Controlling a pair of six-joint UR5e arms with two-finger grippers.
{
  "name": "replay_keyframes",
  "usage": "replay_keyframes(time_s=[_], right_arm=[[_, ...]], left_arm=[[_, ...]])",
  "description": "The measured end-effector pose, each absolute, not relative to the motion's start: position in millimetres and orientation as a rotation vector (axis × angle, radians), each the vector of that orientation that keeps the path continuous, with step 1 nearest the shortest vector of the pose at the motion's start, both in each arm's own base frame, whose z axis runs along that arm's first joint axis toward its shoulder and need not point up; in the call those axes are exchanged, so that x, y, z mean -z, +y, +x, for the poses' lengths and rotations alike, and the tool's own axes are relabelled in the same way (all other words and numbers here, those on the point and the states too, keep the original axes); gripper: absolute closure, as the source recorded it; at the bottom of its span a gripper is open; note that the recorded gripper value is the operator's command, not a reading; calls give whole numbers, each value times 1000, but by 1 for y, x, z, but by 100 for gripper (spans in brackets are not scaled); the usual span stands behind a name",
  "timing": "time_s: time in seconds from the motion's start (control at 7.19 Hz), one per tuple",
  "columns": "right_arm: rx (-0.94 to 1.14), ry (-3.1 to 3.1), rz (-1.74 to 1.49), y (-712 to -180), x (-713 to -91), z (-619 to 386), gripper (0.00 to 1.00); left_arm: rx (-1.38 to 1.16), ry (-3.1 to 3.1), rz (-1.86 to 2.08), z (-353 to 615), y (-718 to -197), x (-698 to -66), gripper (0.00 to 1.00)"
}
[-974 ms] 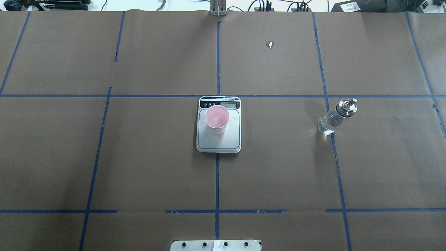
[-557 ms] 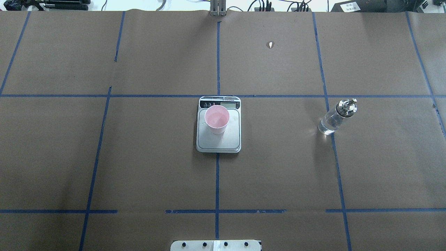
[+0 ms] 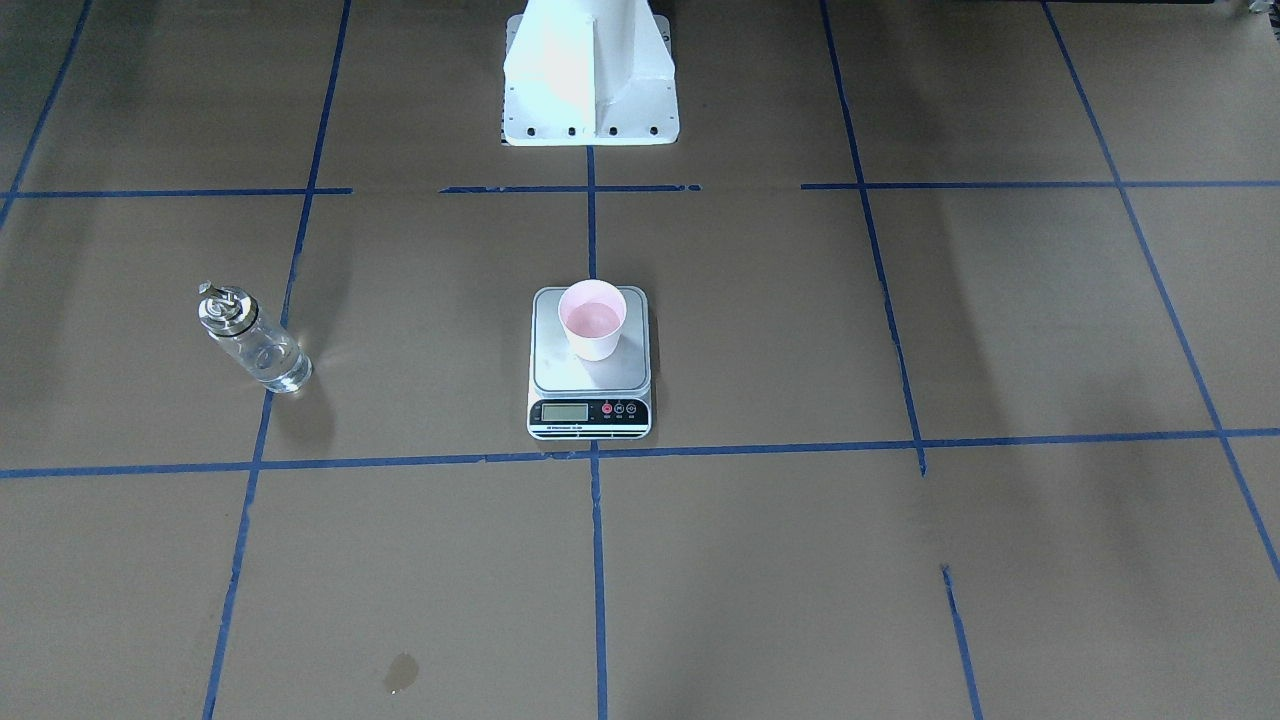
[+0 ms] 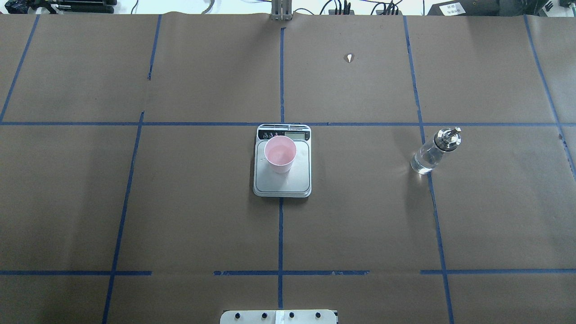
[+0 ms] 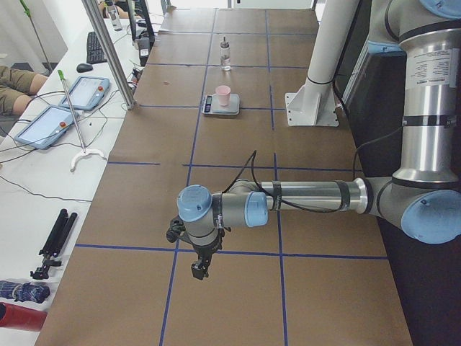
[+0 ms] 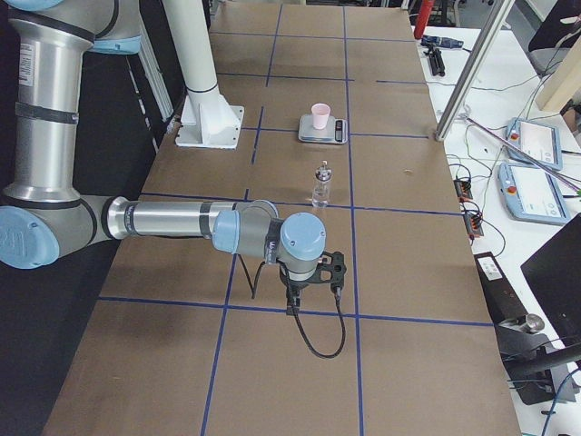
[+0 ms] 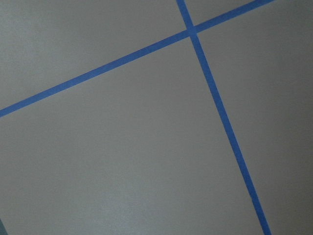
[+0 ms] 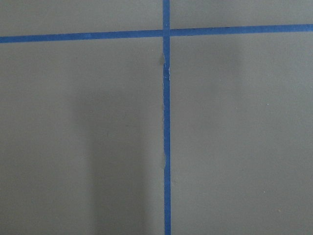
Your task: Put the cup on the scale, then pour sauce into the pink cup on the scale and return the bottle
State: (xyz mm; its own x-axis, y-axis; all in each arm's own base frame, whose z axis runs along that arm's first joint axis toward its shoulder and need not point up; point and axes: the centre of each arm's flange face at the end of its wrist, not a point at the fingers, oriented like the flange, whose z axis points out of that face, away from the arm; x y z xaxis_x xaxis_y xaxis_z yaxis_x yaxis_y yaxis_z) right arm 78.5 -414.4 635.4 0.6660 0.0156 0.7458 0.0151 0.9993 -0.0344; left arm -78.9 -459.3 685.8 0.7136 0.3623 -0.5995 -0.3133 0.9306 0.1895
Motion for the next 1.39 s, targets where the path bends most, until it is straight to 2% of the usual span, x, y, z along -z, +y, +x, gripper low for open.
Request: replay_keyframes(time_s=[0.7,1.39], right_arm=[[5,-843,-20,-424,-627,79,0],[1,-842,-2,-433,-617,80,0]], left_arm=[[-348,714,68,-80,-456,-691,0],[-94,761,-8,-77,-460,-681,0]])
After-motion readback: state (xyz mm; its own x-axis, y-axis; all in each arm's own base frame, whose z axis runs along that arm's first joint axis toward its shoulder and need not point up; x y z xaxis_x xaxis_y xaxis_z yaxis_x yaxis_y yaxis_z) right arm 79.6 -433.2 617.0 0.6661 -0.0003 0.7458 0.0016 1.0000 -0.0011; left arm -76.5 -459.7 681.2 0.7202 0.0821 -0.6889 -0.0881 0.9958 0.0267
